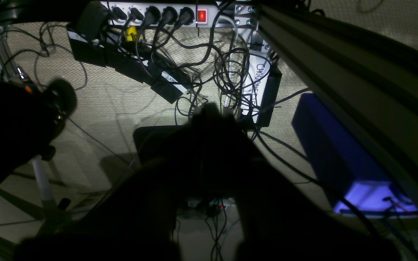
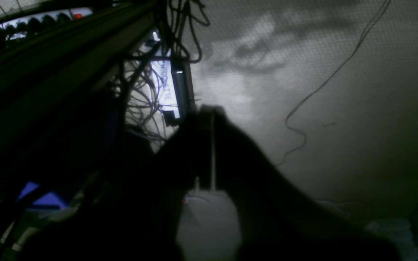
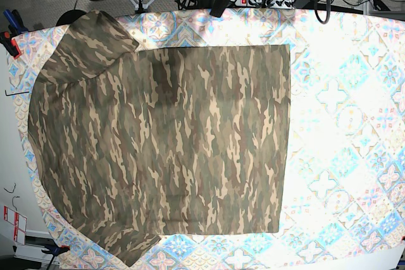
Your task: Fold the T-shirt properly
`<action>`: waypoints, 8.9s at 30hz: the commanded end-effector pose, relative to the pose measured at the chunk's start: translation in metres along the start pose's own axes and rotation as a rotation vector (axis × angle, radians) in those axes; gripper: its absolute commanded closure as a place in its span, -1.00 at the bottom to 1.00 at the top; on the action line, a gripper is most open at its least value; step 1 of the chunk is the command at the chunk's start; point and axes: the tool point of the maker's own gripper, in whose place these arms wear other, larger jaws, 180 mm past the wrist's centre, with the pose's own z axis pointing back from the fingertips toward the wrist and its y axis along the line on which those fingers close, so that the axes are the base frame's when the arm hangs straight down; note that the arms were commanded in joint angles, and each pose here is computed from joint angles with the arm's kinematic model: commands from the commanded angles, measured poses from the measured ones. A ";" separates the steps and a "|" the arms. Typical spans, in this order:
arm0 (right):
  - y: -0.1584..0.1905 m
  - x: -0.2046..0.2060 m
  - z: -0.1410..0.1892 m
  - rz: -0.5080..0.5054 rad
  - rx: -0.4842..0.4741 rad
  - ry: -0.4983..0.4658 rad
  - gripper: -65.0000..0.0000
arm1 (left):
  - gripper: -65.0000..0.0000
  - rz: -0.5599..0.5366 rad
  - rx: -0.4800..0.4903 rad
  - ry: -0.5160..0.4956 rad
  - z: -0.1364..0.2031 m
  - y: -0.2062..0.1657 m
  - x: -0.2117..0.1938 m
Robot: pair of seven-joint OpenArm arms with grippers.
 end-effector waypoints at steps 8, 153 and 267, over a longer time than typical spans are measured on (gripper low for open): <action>0.000 0.001 0.000 0.004 0.004 0.003 0.99 | 1.00 -0.005 0.001 -0.003 0.000 0.001 0.001; -0.122 0.181 0.275 -0.365 0.274 -0.974 -0.15 | 0.73 0.063 -0.074 -0.728 0.282 0.063 0.215; -0.072 0.183 0.233 -0.100 0.386 -0.829 0.98 | 0.96 -0.393 -0.534 -0.260 0.174 0.006 0.162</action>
